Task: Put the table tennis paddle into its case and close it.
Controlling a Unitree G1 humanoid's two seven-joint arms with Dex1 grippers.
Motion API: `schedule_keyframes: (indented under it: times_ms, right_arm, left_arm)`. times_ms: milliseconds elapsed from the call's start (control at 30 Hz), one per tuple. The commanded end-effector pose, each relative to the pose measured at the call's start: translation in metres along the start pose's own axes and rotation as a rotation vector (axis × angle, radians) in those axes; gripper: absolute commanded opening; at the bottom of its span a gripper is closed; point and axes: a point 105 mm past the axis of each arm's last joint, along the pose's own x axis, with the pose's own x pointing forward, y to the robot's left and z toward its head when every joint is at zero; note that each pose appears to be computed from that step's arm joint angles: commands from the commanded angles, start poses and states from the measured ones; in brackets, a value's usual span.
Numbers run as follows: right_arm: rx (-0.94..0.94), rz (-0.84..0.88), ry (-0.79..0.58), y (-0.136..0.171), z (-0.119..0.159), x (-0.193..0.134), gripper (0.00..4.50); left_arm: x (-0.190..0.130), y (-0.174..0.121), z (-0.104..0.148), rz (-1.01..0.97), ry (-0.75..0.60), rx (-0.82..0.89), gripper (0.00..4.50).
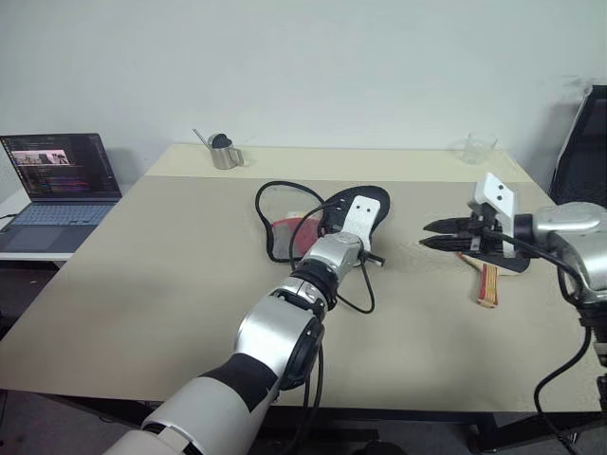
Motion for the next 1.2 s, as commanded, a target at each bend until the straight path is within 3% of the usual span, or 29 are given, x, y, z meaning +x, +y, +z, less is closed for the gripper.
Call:
schedule_keyframes:
  times_ms: [33, 300, 467, 600, 800, 1200]
  right_arm:
    - [-0.070, 0.025, -0.030, 0.006, 0.018, 0.006, 1.49]
    - [-0.092, 0.098, -0.080, 0.021, 0.033, 0.035, 1.49]
    - [-0.107, 0.121, -0.075, 0.028, 0.034, 0.036, 1.49]
    - [-0.121, 0.078, -0.073, 0.019, 0.037, 0.023, 1.49]
    - [-0.147, -0.132, -0.016, -0.017, 0.036, -0.011, 1.49]
    - [-0.145, -0.194, 0.060, -0.017, 0.030, -0.044, 1.49]
  left_arm:
    - [-0.005, -0.046, 0.035, -0.074, -0.094, 0.016, 0.04]
    - [-0.007, -0.061, 0.044, -0.081, -0.096, -0.092, 0.04]
    - [-0.007, -0.071, 0.041, -0.113, -0.087, -0.095, 0.04]
    - [-0.006, -0.080, 0.034, -0.150, -0.074, -0.094, 0.04]
    - [-0.003, -0.086, 0.016, -0.152, -0.039, -0.104, 0.04]
    - [-0.002, -0.116, -0.007, -0.184, -0.014, -0.066, 0.04]
